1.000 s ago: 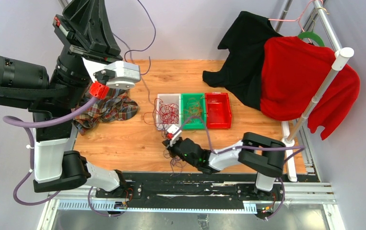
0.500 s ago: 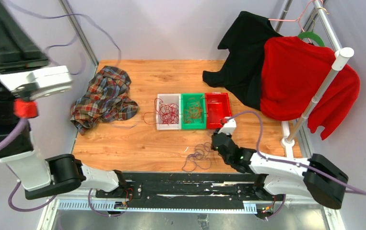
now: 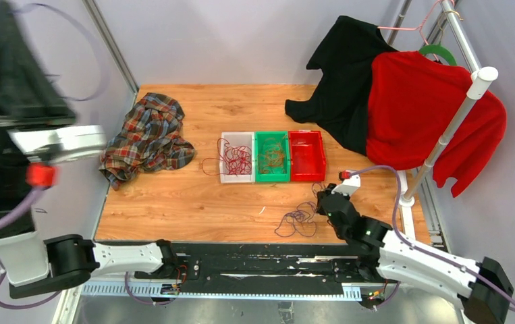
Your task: Untangle the cables
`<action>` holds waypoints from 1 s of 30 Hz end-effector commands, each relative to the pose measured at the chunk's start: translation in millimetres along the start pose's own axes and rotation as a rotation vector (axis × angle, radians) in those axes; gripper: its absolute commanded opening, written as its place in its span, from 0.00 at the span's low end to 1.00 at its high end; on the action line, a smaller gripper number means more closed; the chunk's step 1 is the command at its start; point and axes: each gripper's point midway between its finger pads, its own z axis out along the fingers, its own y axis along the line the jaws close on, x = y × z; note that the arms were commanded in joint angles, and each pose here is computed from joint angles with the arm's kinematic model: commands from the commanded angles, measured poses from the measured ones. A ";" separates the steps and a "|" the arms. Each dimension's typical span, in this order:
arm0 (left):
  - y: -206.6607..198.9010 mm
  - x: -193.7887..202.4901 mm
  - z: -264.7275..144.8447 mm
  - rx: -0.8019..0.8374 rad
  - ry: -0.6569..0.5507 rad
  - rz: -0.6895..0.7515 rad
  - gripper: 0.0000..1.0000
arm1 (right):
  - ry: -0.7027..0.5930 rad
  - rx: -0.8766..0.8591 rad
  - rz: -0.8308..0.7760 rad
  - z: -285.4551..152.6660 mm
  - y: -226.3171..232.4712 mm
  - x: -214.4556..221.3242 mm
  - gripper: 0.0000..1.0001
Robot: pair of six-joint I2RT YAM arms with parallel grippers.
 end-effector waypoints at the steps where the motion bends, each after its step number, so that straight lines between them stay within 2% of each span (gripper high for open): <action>1: -91.2 -38.5 23.5 0.212 -0.066 -0.048 0.00 | -0.067 -0.080 0.021 -11.8 4.3 -21.0 0.01; 10: -182.5 -92.2 53.8 0.351 -0.150 -0.207 0.01 | -0.029 -0.124 0.033 -25.0 9.1 -25.3 0.01; 18: -275.1 -143.9 79.6 0.453 -0.213 -0.260 0.01 | 0.007 0.038 0.005 -26.9 -17.0 -25.0 0.01; 25: -349.3 -173.2 100.8 0.505 -0.206 -0.299 0.01 | -0.011 0.078 0.074 -34.5 -32.6 -25.3 0.01; 30: -396.7 -178.6 111.8 0.521 -0.176 -0.332 0.01 | -0.007 0.086 0.081 -38.3 -40.2 -21.6 0.01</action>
